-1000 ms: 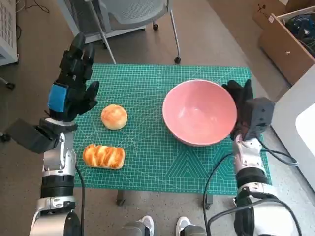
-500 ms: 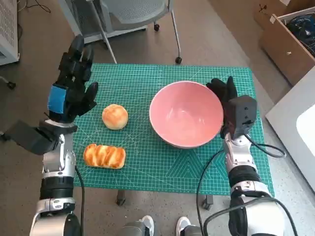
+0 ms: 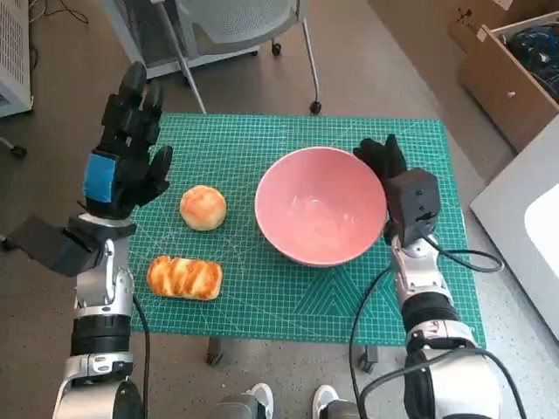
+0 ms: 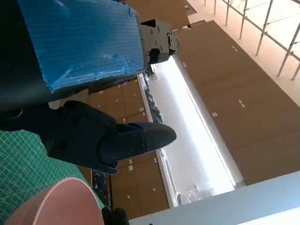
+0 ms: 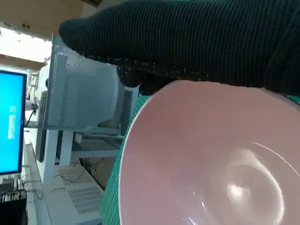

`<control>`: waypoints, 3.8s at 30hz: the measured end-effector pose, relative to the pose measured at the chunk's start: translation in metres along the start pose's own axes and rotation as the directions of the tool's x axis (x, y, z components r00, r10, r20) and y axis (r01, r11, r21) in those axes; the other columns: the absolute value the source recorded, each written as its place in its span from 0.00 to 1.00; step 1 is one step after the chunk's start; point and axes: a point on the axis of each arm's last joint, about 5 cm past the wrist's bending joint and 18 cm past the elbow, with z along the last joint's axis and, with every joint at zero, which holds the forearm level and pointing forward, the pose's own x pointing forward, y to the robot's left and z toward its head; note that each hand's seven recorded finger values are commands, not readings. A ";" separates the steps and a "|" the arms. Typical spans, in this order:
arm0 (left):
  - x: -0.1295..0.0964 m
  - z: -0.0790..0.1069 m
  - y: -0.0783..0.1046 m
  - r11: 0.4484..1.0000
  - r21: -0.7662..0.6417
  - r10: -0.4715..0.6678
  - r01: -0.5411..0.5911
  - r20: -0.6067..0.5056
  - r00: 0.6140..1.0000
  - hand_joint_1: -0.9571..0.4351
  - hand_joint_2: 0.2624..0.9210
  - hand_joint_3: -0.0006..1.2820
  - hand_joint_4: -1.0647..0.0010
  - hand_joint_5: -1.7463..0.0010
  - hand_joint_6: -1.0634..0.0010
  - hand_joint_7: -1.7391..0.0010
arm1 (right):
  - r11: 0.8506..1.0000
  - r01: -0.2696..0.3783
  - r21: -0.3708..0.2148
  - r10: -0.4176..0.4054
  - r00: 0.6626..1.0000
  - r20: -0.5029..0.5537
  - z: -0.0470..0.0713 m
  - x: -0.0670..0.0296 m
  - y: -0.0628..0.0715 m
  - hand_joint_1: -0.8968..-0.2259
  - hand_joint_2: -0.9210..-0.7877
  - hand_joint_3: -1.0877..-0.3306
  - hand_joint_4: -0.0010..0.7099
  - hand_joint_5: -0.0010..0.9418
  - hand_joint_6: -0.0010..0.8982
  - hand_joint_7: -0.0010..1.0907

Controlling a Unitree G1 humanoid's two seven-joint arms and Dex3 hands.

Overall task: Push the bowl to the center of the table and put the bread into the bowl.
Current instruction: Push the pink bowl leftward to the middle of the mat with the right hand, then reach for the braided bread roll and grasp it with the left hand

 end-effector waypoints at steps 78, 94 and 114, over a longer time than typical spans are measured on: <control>-0.032 0.030 -0.011 0.503 0.314 -0.128 0.806 -0.894 0.429 0.52 0.66 0.00 1.00 1.00 0.83 1.00 | 0.994 0.104 -0.032 -0.058 0.753 0.655 0.068 -0.0139 -0.087 0.24 0.00 0.38 0.25 0.00 0.32 0.03; -0.027 0.011 -0.023 0.410 0.244 -0.066 0.879 -0.953 0.295 0.42 0.66 0.00 1.00 1.00 0.84 1.00 | 0.994 0.103 -0.035 -0.053 0.741 0.669 0.071 -0.0146 -0.088 0.24 0.00 0.37 0.25 0.00 0.32 0.03; -0.026 -0.017 -0.026 0.375 0.266 0.018 0.888 -0.960 0.280 0.65 0.75 0.02 0.58 0.92 0.52 0.95 | 0.995 0.089 -0.032 -0.045 0.745 0.665 0.071 -0.0142 -0.087 0.25 0.00 0.37 0.24 0.00 0.31 0.03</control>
